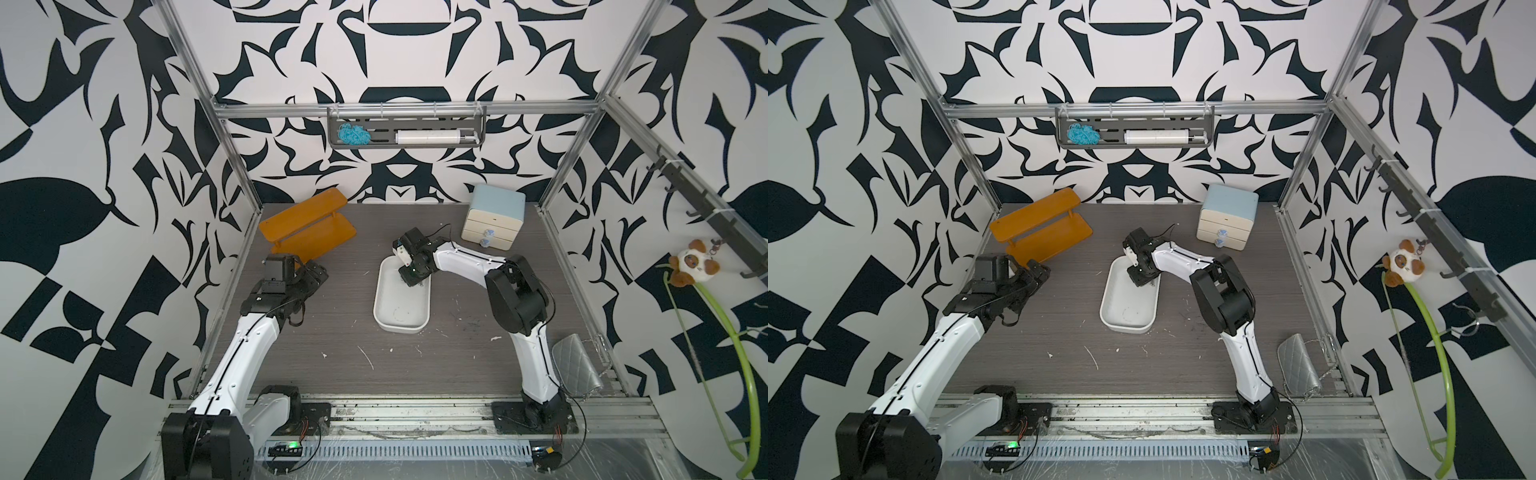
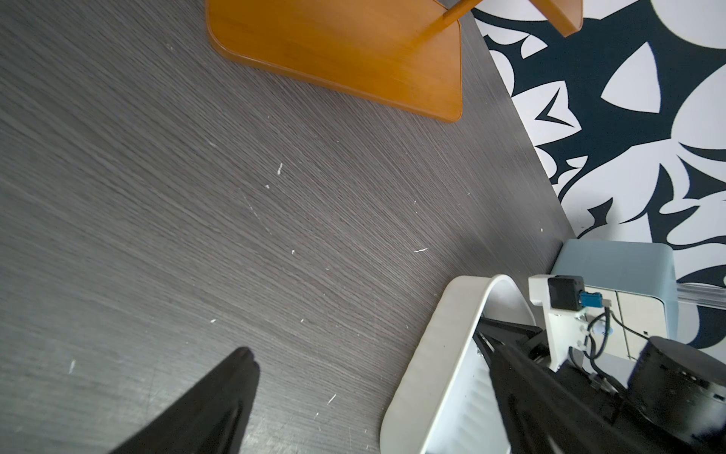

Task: Take out the screws from the storage box
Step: Pick up the screw from the storage box, then place the screw at the center of the board, then pick up the screw from the storage box, then place the screw at the center of the board, then pick up the screw from the storage box.

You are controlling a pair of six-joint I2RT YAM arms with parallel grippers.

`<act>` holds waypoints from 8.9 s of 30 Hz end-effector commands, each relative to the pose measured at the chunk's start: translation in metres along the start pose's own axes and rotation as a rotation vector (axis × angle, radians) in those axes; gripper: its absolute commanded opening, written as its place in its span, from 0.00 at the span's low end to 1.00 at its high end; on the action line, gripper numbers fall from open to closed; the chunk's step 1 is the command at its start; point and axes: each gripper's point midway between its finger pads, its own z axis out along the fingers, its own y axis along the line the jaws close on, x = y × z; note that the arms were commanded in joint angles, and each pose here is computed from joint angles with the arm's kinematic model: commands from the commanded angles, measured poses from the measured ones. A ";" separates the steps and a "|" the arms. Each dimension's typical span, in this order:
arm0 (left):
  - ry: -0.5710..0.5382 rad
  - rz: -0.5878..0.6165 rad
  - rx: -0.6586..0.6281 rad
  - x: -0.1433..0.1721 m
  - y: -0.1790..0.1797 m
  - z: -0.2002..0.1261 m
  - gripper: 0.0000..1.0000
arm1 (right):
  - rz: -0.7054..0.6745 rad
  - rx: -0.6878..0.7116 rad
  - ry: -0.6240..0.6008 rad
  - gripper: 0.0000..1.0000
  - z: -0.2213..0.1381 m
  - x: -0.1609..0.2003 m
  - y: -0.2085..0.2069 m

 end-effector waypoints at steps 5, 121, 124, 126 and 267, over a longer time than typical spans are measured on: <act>-0.019 0.027 0.037 -0.007 -0.012 -0.010 0.99 | -0.004 -0.040 -0.022 0.23 -0.004 -0.011 0.006; 0.229 0.182 0.226 0.038 -0.069 0.010 0.93 | 0.200 0.144 -0.133 0.27 -0.004 -0.024 0.012; 0.227 0.181 0.222 0.038 -0.069 0.011 0.93 | 0.200 0.144 -0.120 0.20 0.001 -0.023 0.012; 0.227 0.181 0.222 0.037 -0.069 0.011 0.93 | 0.198 0.109 -0.108 0.10 0.004 -0.021 0.018; 0.500 0.285 -0.152 0.199 -0.167 0.178 0.58 | 0.550 0.225 -0.754 0.33 -0.196 -0.024 -0.195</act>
